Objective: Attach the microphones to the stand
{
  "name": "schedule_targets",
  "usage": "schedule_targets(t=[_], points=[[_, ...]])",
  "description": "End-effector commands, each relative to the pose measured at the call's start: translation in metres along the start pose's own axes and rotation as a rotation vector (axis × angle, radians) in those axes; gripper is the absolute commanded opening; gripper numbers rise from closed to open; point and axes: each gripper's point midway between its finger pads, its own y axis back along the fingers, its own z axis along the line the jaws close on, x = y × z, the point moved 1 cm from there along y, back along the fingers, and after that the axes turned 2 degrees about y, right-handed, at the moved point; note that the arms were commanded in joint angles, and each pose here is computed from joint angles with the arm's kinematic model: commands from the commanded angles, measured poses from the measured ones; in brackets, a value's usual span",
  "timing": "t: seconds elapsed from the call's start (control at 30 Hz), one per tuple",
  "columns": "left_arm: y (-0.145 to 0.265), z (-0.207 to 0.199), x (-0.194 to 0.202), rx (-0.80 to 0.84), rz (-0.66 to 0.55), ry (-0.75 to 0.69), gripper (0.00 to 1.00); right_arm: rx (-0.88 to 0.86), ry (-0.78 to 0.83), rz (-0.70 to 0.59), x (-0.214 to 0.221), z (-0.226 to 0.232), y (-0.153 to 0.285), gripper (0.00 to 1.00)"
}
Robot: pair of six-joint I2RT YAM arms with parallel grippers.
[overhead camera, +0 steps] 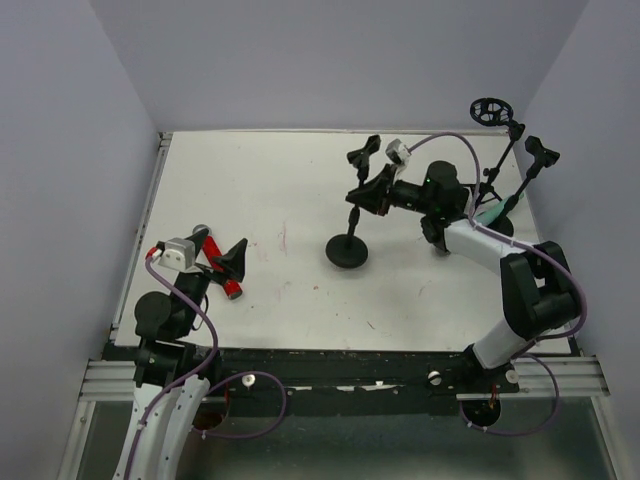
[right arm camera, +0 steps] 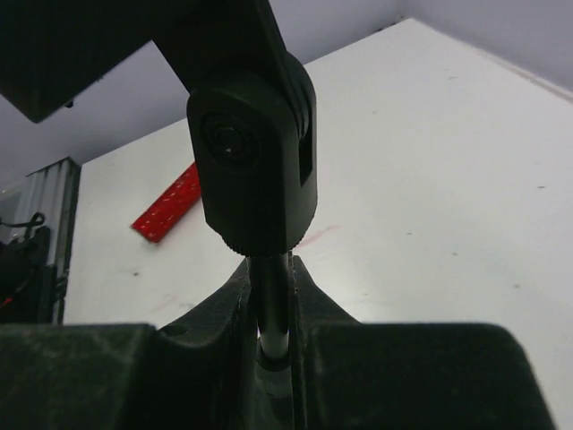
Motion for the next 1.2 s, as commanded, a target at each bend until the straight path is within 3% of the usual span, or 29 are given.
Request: schedule_targets(t=[0.0,0.27,0.63,0.83,0.97,1.17], points=[[-0.001,-0.003,-0.001,0.016,0.016,-0.012,0.98,-0.091,0.015,0.082,0.010,0.031,-0.025,0.13],[-0.004,-0.002,0.003,0.015,0.039,-0.011,0.98,-0.178,0.088,0.188,0.027,0.067,-0.052,0.14],[-0.004,0.000,0.005,0.006,0.043,-0.009,0.98,-0.239,0.190,0.254,0.051,0.075,-0.044,0.25],[-0.004,-0.003,0.006,0.023,0.044,-0.003,0.98,-0.273,0.249,0.295,0.060,0.079,-0.028,0.51],[-0.004,-0.021,0.003,0.131,0.031,-0.001,0.99,-0.303,0.229,0.297,0.056,0.075,-0.013,0.81],[0.000,-0.060,0.002,0.372,0.016,0.024,0.98,-0.293,0.254,0.332,0.052,0.059,0.030,0.93]])
